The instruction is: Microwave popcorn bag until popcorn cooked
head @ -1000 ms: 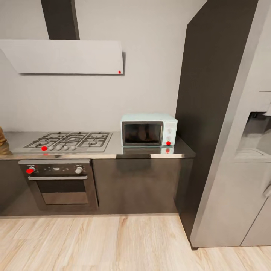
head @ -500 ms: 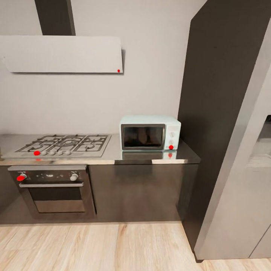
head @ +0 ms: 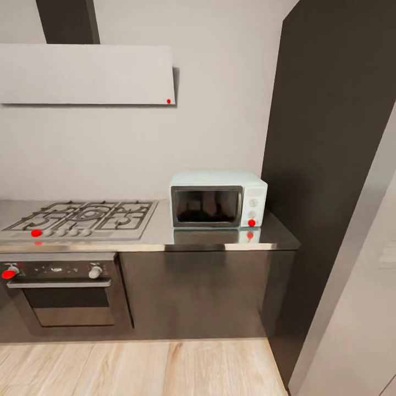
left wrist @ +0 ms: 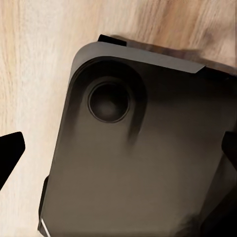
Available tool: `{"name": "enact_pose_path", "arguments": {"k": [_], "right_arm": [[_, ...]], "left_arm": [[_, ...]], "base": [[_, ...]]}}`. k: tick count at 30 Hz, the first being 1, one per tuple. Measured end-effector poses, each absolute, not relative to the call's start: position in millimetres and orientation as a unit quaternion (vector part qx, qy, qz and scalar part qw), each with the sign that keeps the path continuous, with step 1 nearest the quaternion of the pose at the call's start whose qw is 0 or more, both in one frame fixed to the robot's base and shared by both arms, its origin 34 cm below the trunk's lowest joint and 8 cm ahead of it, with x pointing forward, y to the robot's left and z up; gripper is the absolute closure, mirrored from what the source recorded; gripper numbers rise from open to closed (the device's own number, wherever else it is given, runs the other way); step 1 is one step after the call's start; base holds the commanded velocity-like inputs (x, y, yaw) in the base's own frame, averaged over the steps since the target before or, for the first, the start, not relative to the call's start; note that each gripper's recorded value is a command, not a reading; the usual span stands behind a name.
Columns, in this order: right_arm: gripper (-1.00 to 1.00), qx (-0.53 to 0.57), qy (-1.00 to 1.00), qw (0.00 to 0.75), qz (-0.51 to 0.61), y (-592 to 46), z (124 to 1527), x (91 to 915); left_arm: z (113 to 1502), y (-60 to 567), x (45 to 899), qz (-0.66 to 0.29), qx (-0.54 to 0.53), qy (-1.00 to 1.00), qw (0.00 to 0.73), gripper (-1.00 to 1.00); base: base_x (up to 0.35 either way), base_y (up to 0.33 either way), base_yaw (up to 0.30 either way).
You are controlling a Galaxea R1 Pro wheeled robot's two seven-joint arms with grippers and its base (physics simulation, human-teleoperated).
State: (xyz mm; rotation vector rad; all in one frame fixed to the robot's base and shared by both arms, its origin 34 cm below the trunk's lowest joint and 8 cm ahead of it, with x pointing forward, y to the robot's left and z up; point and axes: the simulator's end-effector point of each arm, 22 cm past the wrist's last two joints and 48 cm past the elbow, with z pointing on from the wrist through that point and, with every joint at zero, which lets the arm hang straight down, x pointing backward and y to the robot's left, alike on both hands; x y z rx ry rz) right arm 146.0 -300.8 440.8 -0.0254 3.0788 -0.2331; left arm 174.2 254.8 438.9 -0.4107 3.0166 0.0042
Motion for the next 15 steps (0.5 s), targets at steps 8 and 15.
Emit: {"name": "enact_pose_path", "arguments": {"k": [8,15], "right_arm": [[-1.0,-0.004,0.997,0.027,-0.076,-301.2,440.8,145.7],[-1.0,-0.005,0.997,0.027,-0.075,-299.9,440.7,145.8]], "left_arm": [[438.9,254.7,174.3,0.001,-0.134,0.99,0.048,-1.0],[438.9,254.2,174.6,0.001,-0.134,0.99,0.049,-1.0]], "base": [[0.003,-0.001,-0.14],[0.0,0.0,-0.159]]}}
